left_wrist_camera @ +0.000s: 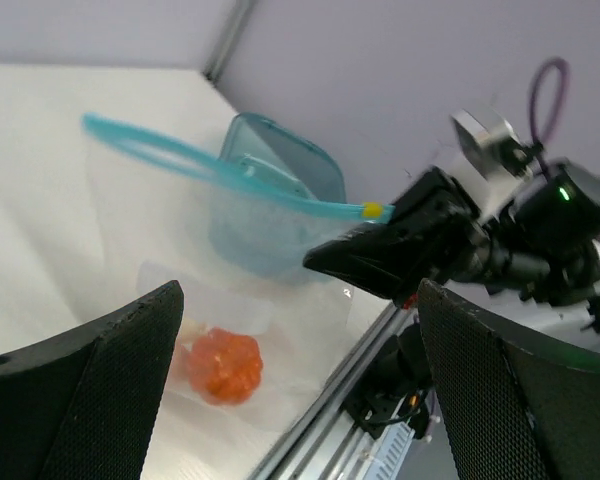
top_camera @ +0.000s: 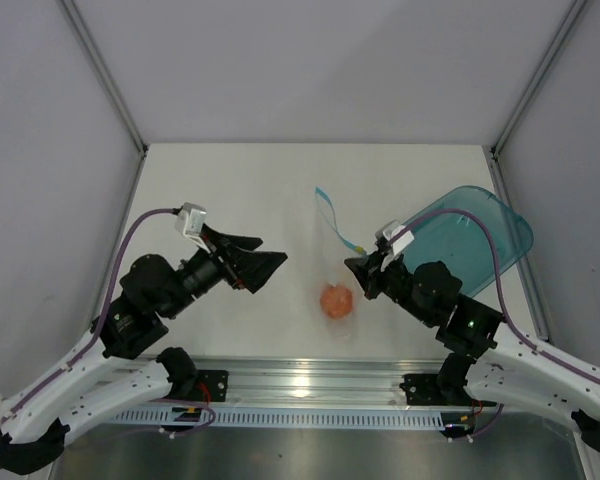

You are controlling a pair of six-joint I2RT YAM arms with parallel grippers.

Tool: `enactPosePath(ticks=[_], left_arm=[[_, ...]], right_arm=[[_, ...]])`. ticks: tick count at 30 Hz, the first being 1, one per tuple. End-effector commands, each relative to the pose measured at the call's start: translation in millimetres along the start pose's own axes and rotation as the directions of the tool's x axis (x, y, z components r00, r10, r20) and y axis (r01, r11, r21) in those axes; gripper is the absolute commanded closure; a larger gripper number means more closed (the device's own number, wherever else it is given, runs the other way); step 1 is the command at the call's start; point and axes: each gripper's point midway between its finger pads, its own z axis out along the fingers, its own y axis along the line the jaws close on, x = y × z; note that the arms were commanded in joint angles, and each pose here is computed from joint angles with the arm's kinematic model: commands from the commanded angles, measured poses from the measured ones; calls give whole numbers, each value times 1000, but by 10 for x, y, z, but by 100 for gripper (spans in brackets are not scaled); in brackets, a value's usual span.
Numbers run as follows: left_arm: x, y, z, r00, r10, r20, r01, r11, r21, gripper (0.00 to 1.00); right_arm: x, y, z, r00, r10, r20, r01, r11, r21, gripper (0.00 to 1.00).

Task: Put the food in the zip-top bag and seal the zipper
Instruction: Zip the zipper food storage bag at the center of the board.

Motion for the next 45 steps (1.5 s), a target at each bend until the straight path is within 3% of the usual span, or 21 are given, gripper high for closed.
enactPosePath(ticks=[1,4,7,13,22,29,34,35,37,39,45], left_arm=[[-67,-397,-6,970,234,61,-241,939,244,0],[-59,-628,-86,947,305,103,-321,872,369,1],[-43,-802,-162,920,367,134,-386,800,459,1],[93,-1008,-229,881,466,81,-419,690,590,0],[639,-900,-113,863,488,-133,-277,677,682,4],[1025,-718,-66,832,482,-275,-181,703,688,25],[1155,-651,-54,810,480,-337,-143,719,680,60],[1159,-641,-54,809,480,-339,-144,722,677,74],[1175,-630,-72,809,479,-341,-143,722,677,83],[1193,-625,-92,807,477,-349,-134,723,678,99],[1182,-569,-113,803,459,-379,-134,760,636,99]], right_arm=[[-40,456,-205,994,14,-110,-50,944,-326,100],[-115,607,-247,988,13,-152,-76,906,-416,100],[-163,901,-364,980,13,-199,-126,813,-569,100],[-274,1193,-530,971,36,-235,-196,680,-706,100],[-76,1182,-475,955,48,-291,-248,666,-703,100],[-30,1126,-420,953,51,-298,-252,681,-687,100],[-24,1054,-378,954,55,-295,-245,710,-660,100],[-14,1016,-359,952,60,-300,-250,721,-646,100],[-4,989,-351,948,68,-311,-260,729,-633,100],[13,958,-345,944,75,-320,-268,739,-618,100],[62,934,-402,940,73,-334,-275,742,-611,74]])
